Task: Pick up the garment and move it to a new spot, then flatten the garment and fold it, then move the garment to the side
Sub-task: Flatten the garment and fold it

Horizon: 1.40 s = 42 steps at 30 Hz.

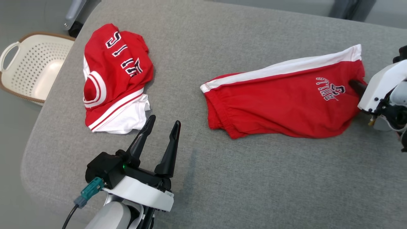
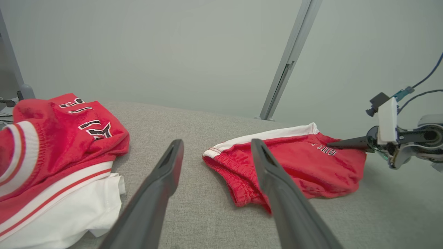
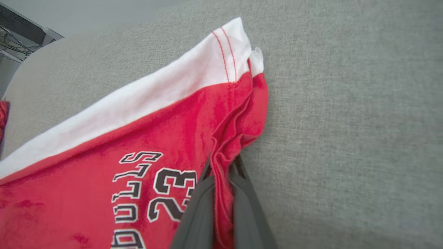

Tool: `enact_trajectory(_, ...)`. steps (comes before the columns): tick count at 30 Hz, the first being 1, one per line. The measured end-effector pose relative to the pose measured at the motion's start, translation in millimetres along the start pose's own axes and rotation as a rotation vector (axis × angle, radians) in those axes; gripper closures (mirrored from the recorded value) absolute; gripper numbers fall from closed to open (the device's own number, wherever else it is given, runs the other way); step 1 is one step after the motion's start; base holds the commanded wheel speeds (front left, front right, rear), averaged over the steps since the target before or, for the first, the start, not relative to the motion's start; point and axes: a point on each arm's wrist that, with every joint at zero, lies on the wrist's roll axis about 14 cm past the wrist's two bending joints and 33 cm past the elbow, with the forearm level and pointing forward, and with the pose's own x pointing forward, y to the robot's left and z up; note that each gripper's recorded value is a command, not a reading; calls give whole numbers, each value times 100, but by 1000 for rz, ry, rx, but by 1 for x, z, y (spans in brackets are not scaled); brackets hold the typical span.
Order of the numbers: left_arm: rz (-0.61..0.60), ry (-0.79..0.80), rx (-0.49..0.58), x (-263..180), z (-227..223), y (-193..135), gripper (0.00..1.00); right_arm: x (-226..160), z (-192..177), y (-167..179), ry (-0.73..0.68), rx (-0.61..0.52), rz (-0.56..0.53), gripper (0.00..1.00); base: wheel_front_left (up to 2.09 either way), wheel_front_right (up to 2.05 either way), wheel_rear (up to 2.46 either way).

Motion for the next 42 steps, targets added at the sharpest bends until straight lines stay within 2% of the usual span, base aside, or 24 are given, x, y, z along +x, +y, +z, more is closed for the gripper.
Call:
enact_trajectory(11,-121,13,-5,3,-4,-35,0,-59,-10,-19,-146,99,-4,100,0,0,0)
enact_trajectory(21,-215,20,-19,2,-6,-67,0,-128,-38,-70,-260,188,-109,100,0,0,0)
enact_trajectory(30,-276,2,-32,-2,0,-89,0,-177,-47,-106,-326,197,-204,100,0,0,0)
enact_trajectory(36,-284,1,-28,-5,0,-92,0,-183,-41,-104,-348,166,-206,100,0,0,0)
enact_trajectory(42,-264,1,-17,-12,1,-85,0,-176,-7,-58,-423,77,-88,100,0,0,0)
